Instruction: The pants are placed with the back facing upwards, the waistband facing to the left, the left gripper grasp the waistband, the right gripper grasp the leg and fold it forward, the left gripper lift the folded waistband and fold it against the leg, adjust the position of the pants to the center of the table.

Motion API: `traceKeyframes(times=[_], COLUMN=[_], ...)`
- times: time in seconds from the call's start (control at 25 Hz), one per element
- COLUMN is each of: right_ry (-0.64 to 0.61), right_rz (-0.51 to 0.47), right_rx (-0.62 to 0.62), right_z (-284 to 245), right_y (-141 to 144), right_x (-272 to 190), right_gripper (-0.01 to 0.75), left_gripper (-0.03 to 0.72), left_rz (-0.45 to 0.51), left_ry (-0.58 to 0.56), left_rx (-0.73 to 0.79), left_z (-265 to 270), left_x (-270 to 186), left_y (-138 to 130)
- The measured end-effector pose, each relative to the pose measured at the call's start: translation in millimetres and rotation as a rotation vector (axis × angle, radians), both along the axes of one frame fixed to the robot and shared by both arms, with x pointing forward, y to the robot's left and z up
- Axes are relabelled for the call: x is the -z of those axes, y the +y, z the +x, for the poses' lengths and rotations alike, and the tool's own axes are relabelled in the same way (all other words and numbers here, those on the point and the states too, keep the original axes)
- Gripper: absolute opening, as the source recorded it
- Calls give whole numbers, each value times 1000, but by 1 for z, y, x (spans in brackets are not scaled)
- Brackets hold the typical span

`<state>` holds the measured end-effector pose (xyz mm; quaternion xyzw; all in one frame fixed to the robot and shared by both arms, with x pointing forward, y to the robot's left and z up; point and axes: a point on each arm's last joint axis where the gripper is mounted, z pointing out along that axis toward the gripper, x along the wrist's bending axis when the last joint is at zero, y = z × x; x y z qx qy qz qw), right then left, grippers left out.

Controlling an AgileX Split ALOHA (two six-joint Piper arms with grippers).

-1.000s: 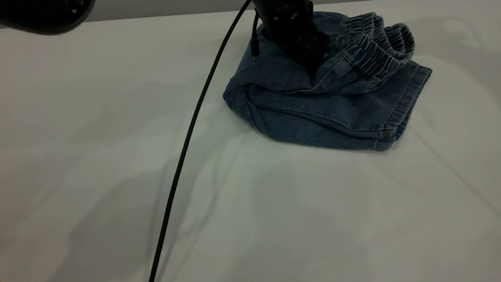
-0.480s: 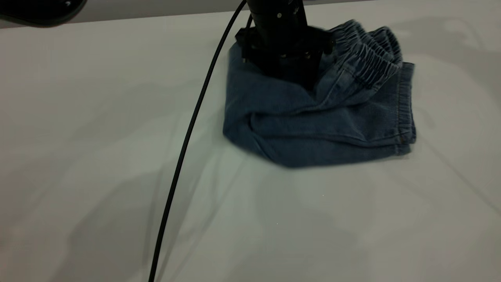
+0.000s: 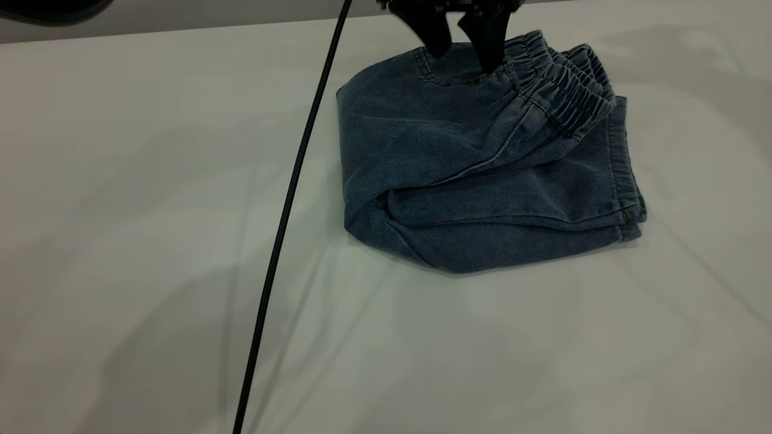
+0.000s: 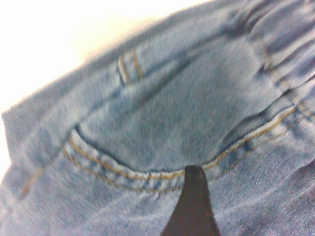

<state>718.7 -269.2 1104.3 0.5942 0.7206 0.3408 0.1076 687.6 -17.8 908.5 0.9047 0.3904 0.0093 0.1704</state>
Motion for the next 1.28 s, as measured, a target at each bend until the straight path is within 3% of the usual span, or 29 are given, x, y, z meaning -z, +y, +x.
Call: traceKeyframes(times=[0.4,0.64,0.8,1.04,1.28], right_ry=[0,0,20,-3,-89], right_rz=[1,4,-1,-6,66], right_rx=[1,-1,-17,-66,-83], right_z=[0,0,-3,-10,-28], right_y=[0,0,1,3,9], right_x=[0,0,-3,-27,-65], right_gripper=[437,437,437,437,437], left_gripper=[539,539,539,539,539], left_rz=[36,59,65,-15,-1], left_ry=[-11,-3,-4,-194,-297], left_rx=[126,194,203,127,36], left_z=[2,1,1,11,10], left_x=[55,63,44,-30,-83], left_y=[-4,-3,-2,-5,6])
